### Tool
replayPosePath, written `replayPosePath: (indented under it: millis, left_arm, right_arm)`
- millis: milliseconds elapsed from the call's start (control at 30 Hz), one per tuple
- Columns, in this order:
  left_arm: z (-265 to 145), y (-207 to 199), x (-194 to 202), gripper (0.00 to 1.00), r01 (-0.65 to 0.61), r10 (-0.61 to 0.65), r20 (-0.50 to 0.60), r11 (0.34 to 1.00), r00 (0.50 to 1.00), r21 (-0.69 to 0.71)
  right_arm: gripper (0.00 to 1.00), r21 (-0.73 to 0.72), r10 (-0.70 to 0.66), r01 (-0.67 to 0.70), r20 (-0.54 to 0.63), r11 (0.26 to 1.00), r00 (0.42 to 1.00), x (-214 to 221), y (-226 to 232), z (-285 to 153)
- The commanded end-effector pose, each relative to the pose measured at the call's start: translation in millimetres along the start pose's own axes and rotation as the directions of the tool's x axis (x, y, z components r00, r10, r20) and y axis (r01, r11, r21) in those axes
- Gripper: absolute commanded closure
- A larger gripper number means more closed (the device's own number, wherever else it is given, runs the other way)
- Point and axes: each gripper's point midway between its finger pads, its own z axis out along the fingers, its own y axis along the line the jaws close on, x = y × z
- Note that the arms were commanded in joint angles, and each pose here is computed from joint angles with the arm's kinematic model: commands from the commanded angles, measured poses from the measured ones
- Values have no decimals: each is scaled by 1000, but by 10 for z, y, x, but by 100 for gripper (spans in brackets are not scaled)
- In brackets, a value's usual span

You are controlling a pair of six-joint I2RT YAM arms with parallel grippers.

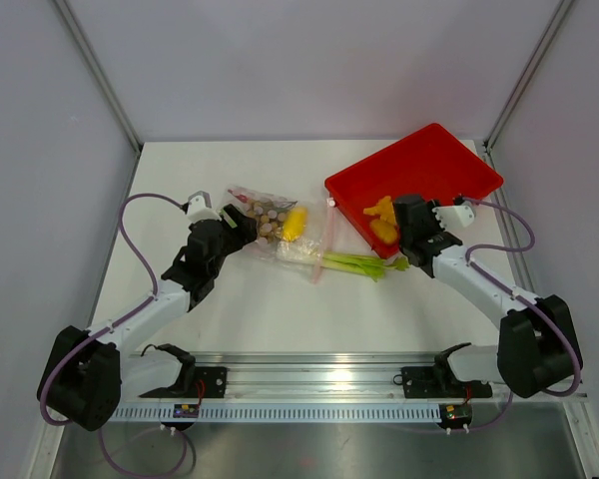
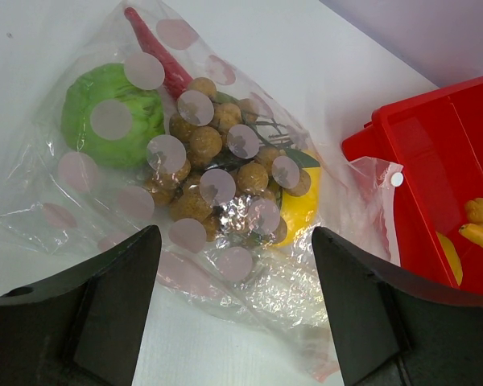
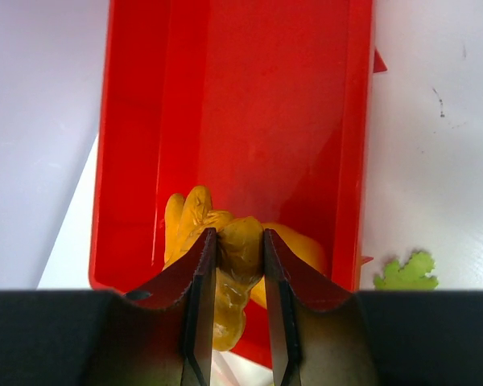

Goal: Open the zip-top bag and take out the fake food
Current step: Place the fake vegetable in the bin.

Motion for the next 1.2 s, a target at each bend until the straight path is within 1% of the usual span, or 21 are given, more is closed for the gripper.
replayPosePath:
  millis: [0, 100, 333, 667, 833, 867, 1067, 1167]
  left_arm:
    - [-4, -188, -206, 21, 22, -24, 55, 998, 998, 53]
    - [0, -197, -197, 21, 23, -26, 51, 998, 998, 58]
    - [8, -194, -185, 20, 22, -25, 48, 998, 999, 57]
    - [16, -188, -175, 21, 18, -21, 46, 998, 999, 55]
    - [16, -195, -180, 21, 19, -21, 46, 998, 999, 57]
    - [18, -192, -176, 21, 17, -19, 45, 998, 999, 56]
    - [15, -197, -178, 21, 18, -21, 45, 998, 999, 58]
    - [18, -195, -178, 21, 18, -21, 45, 998, 999, 56]
  right_arm:
    - [74, 13, 50, -50, 5, 999, 999, -66, -12, 144]
    - [74, 43, 69, -68, -17, 997, 997, -37, -109, 251]
    - [75, 125, 59, -53, -41, 991, 997, 69, -309, 403]
    - [75, 185, 36, -24, -59, 982, 998, 144, -415, 486]
    - [70, 200, 35, -22, -62, 980, 997, 150, -436, 482]
    - [68, 200, 36, -24, -59, 979, 998, 142, -440, 483]
    - [66, 204, 37, -24, -60, 979, 998, 141, -449, 478]
    - [61, 204, 36, -24, -59, 979, 998, 136, -449, 475]
